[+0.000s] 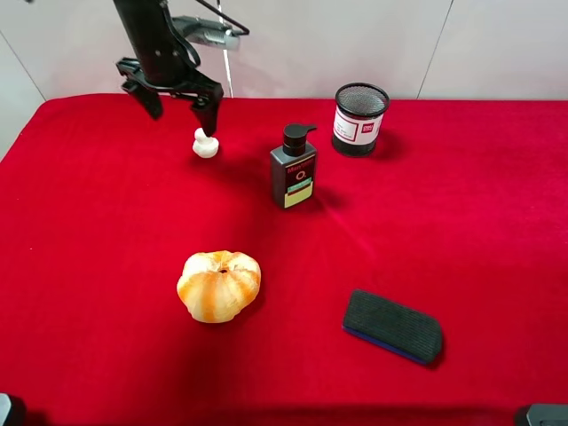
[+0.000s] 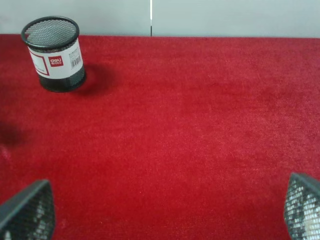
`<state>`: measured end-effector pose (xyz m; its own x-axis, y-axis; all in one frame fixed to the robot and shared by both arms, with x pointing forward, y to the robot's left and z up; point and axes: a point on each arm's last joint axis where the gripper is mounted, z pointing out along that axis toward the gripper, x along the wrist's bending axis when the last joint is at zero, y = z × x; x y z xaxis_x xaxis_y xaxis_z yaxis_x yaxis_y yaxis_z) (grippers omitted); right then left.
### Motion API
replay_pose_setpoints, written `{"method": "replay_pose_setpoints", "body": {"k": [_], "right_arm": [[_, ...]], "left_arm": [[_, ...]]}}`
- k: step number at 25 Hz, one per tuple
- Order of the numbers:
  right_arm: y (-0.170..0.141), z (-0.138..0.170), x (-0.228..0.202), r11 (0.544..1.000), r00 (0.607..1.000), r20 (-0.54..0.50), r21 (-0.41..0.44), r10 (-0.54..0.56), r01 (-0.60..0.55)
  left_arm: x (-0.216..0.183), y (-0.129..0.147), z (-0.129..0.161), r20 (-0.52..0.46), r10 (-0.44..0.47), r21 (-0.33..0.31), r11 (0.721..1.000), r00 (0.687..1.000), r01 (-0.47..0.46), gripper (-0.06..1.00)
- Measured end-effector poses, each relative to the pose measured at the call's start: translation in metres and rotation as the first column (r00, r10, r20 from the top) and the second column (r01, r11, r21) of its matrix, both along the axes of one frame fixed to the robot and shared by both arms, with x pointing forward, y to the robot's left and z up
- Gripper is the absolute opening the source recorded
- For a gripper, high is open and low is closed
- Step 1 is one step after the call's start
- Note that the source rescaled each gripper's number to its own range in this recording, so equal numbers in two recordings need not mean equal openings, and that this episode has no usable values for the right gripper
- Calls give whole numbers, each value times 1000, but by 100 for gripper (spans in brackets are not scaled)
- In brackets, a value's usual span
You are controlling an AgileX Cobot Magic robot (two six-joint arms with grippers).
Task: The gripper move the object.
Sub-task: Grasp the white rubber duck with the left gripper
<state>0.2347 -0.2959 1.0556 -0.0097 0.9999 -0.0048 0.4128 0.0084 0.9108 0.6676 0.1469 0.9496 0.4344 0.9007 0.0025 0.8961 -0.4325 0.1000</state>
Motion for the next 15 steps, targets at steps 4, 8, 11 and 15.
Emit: {"method": "replay_pose_setpoints", "body": {"k": [4, 8, 11, 15], "right_arm": [[0, 0, 0, 1000, 1000, 0, 0, 0, 0], [0, 0, 0, 1000, 1000, 0, 0, 0, 0], [0, 0, 0, 1000, 1000, 0, 0, 0, 0], [0, 0, 0, 1000, 1000, 0, 0, 0, 0]], "left_arm": [[4, -2, -15, 1, -2, -1, 1000, 1000, 2, 89], [7, -4, -25, 5, -3, -2, 1000, 1000, 4, 89], [10, -5, -32, 17, -4, -6, 1000, 1000, 4, 89], [15, -6, -43, 37, -7, -13, 1000, 999, 7, 89]]}}
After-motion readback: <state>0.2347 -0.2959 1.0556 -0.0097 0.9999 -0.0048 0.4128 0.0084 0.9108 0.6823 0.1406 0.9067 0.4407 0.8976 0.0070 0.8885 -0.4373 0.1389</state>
